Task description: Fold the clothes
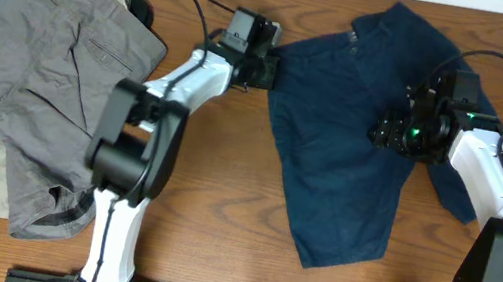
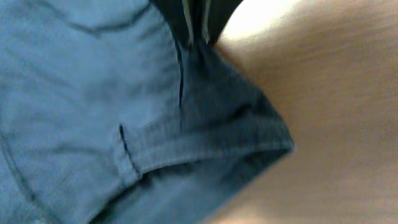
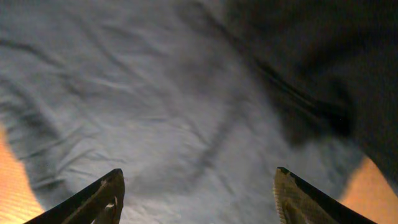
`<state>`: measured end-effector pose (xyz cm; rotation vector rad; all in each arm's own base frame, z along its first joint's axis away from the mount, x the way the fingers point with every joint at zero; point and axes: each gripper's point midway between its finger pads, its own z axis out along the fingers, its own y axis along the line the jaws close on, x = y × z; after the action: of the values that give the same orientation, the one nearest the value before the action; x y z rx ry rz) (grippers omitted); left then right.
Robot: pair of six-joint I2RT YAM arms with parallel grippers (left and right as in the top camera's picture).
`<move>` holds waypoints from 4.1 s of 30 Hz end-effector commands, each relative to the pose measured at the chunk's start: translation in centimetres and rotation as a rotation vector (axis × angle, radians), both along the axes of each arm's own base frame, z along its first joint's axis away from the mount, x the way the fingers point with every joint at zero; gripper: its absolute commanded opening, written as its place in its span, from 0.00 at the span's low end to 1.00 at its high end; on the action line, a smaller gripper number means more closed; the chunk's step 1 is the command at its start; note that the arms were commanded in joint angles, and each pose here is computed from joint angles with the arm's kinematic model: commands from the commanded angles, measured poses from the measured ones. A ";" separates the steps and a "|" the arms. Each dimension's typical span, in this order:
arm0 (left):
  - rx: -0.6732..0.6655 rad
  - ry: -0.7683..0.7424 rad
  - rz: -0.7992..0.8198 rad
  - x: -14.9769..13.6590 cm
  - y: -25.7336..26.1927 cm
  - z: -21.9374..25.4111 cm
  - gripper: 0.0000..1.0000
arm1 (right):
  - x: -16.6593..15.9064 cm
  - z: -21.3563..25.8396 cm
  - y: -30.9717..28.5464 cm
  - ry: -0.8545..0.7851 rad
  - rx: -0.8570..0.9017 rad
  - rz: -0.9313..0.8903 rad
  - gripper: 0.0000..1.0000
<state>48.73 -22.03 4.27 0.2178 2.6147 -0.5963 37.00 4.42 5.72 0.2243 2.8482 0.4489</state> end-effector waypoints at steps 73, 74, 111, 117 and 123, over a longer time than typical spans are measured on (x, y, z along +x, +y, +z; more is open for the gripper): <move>0.290 0.038 0.320 -7.5 11.6 13.9 0.79 | -2.0 -11.0 1.8 0.216 -0.192 0.154 0.01; 0.290 0.036 0.320 -7.5 11.5 13.9 0.79 | -2.0 -11.4 1.3 0.223 -0.203 0.146 0.02; 0.305 0.070 0.284 -8.5 10.5 13.1 0.79 | 4.9 6.8 -6.7 0.242 -0.031 -0.105 0.99; 0.322 0.089 0.268 -9.0 10.7 12.6 0.79 | 1.5 3.6 -5.4 0.393 -0.020 -0.079 0.94; 0.336 0.111 0.257 -9.6 10.9 12.3 0.79 | -1.2 2.0 -4.2 0.469 -0.019 -0.029 0.89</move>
<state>39.32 -11.25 16.14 -0.0803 2.7807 -0.0853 36.66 -0.68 7.78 0.4701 3.2772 0.3858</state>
